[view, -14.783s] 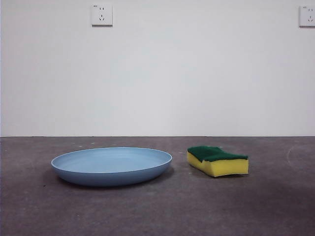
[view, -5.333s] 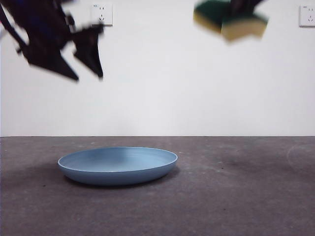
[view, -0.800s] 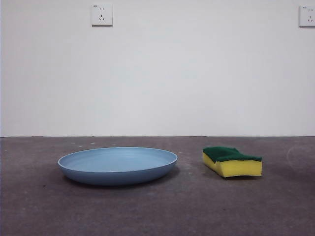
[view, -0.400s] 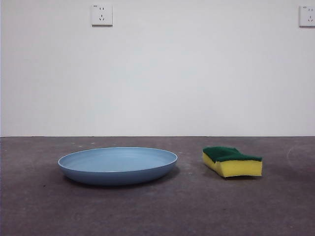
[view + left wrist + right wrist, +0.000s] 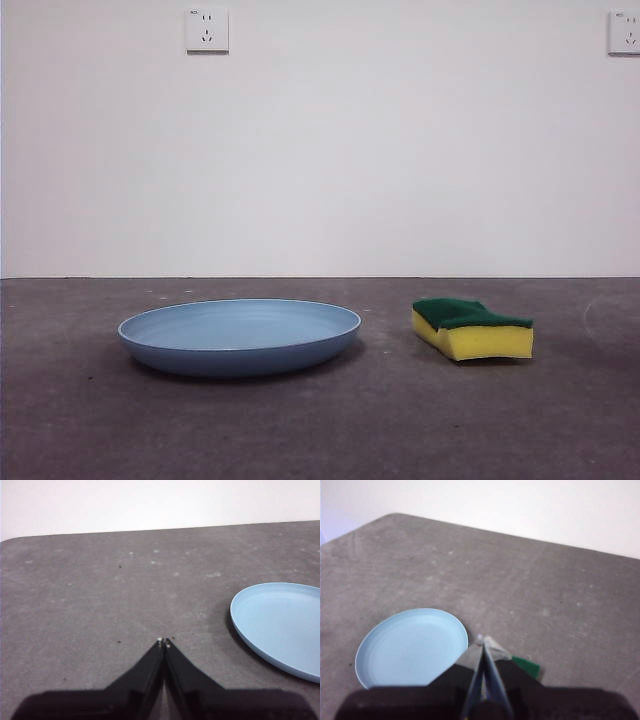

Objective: Pick up the plate,pick up the cloth,clean the plate with the cloth

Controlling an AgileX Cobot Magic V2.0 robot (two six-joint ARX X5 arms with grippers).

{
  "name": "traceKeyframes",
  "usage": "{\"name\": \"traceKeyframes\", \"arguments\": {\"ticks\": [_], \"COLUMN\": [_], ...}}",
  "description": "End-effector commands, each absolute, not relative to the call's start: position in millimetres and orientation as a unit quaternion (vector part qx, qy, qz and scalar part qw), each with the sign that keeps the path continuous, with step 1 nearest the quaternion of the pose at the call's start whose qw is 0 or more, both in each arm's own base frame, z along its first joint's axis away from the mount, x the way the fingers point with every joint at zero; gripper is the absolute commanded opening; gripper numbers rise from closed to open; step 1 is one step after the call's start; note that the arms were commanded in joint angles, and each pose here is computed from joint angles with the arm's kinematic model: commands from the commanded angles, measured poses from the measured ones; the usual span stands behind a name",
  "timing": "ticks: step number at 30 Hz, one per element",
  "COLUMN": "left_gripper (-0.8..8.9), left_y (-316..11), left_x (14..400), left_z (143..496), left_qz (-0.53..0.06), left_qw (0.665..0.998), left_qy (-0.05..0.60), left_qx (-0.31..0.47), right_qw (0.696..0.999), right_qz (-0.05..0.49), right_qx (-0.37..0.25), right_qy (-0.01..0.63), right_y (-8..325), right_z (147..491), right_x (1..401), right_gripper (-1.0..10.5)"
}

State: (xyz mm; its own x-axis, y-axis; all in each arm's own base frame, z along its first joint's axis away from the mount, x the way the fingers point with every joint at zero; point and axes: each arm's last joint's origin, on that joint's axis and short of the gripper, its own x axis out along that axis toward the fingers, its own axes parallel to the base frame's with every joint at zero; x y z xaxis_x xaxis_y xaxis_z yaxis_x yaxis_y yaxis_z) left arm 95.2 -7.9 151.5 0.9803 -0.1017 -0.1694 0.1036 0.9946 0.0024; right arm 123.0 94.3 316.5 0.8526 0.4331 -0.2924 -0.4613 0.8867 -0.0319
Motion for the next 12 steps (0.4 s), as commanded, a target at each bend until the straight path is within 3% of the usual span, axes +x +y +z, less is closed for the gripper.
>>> {"name": "traceKeyframes", "arguments": {"ticks": [1, 6, 12], "left_gripper": [-0.01, -0.01, -0.01], "left_y": [-7.6, -7.6, -7.6], "left_x": [95.8, 95.8, 95.8], "left_z": [147.0, 147.0, 147.0], "left_qz": [-0.049, -0.049, -0.049], "left_qw": [0.995, 0.995, 0.995], "left_qy": [0.090, 0.090, 0.090], "left_qx": [0.003, 0.003, 0.003], "right_qw": [0.963, 0.967, 0.981], "right_qz": [0.232, 0.217, 0.140], "right_qx": [-0.048, -0.055, -0.050], "right_qy": [0.127, 0.119, 0.122], "right_y": [90.4, 84.3, 56.3], "right_z": [318.3, 319.5, 306.8], "right_x": [118.9, 119.7, 129.7], "right_gripper": [0.0, 0.0, 0.0]}}
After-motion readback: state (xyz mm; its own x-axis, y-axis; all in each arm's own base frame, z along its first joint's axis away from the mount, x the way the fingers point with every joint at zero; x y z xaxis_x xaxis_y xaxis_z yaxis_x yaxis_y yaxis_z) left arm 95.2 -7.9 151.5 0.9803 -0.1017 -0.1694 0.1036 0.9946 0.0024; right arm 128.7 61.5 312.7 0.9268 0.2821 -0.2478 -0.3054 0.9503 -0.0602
